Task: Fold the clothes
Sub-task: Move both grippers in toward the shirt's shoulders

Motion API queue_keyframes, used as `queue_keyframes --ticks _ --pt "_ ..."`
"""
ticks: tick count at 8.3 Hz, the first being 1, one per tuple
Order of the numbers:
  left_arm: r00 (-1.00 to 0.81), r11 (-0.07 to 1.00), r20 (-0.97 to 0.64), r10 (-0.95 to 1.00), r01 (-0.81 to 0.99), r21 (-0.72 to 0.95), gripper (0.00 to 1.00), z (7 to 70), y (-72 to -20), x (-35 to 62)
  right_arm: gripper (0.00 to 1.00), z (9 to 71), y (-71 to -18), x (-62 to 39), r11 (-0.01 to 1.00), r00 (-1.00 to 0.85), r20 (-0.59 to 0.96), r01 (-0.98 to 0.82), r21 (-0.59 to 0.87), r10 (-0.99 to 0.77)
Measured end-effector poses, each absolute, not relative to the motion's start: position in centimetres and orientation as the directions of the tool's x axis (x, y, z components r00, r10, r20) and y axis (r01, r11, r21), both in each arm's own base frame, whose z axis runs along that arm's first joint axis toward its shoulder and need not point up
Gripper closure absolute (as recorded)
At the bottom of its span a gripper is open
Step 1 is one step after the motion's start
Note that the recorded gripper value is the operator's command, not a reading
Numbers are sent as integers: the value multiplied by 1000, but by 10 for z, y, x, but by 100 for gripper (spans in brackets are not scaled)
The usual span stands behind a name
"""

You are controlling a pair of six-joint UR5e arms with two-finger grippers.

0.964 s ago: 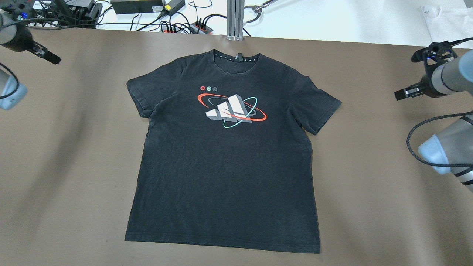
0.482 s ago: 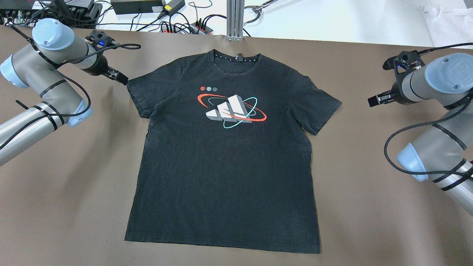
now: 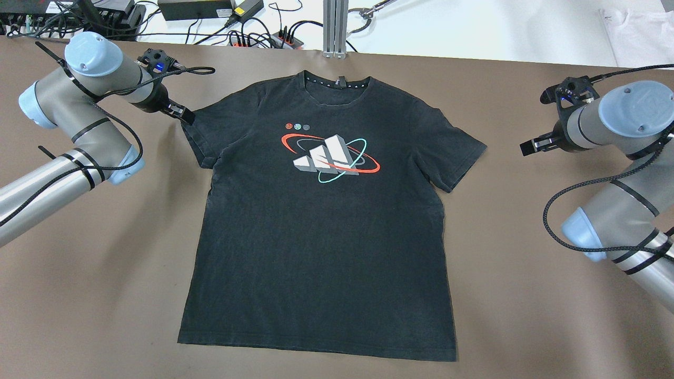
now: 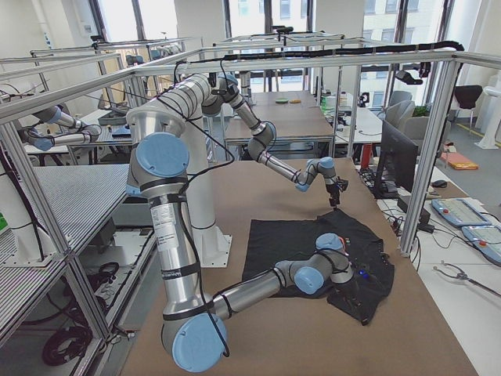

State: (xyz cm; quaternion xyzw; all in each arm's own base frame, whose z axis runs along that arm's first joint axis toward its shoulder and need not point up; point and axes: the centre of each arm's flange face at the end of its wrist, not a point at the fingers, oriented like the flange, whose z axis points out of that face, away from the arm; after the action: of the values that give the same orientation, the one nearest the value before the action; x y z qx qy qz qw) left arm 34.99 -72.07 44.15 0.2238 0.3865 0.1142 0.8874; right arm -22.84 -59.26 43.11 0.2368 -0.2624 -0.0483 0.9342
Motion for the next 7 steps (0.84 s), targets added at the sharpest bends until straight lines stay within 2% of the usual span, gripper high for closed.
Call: queue_keyframes --ticks 1,2,3,4,7 --pt "673 876 -638 373 -30 481 48 440 -720 356 6 436 -594 -230 882 857 468 -34 470 -216" --pt "672 878 -640 372 -31 477 65 439 -720 360 6 440 -596 -231 879 856 469 -36 475 -219" --pt "672 879 -641 371 -32 475 89 439 -720 362 6 443 -597 -232 877 855 470 -37 479 -221" --pt "672 880 -641 370 -32 474 100 440 -720 362 6 445 -598 -232 877 854 470 -37 480 -221" --pt "670 878 -643 370 -27 477 100 438 -720 361 6 446 -598 -232 876 854 470 -37 480 -222"
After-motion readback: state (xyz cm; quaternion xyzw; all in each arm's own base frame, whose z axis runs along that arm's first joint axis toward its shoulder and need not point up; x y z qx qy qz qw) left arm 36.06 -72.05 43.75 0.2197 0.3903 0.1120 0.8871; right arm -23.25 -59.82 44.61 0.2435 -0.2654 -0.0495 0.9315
